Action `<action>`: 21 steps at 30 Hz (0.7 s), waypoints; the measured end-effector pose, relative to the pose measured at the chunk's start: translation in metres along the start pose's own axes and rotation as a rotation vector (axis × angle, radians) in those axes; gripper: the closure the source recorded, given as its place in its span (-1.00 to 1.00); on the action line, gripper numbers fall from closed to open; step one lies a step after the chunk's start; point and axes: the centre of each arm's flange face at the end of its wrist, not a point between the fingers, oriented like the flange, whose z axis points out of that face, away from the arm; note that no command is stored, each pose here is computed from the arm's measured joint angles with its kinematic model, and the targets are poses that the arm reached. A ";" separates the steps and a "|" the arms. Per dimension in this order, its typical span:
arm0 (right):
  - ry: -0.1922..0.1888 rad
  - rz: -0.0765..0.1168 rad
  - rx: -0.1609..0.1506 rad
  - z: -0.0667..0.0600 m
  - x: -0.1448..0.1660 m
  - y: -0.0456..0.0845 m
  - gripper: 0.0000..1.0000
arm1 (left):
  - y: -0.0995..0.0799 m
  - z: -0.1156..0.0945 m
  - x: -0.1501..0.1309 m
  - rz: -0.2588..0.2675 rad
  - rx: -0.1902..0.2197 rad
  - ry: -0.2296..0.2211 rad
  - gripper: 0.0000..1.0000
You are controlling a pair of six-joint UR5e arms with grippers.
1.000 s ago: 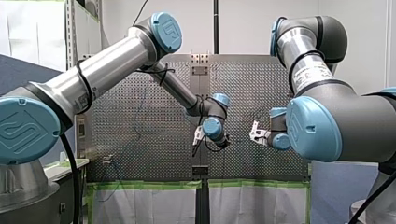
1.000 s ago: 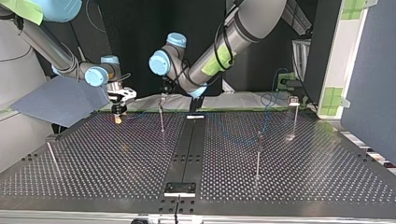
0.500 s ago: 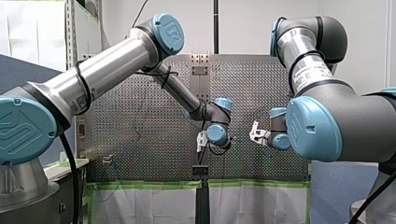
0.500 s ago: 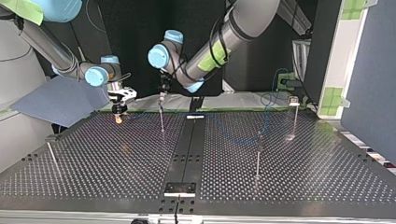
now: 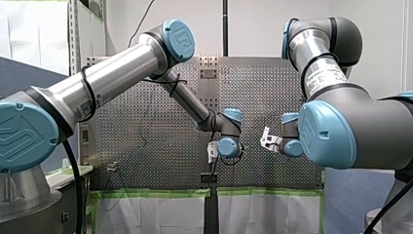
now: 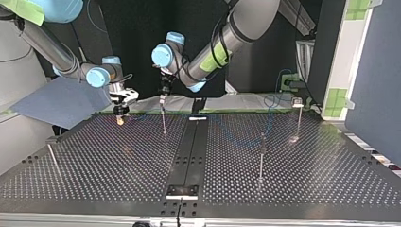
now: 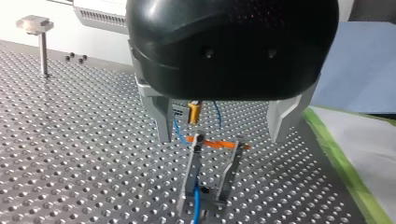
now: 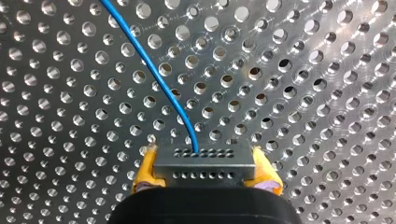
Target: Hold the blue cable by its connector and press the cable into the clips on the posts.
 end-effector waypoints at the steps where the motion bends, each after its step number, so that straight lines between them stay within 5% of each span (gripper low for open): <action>1: 0.000 0.000 0.000 0.000 0.000 0.000 1.00 | 0.000 0.000 0.000 -0.002 0.000 -0.003 -1.00; 21: -0.001 0.000 -0.001 0.000 -0.002 0.001 1.00 | 0.002 0.000 0.001 0.001 -0.013 0.004 -1.00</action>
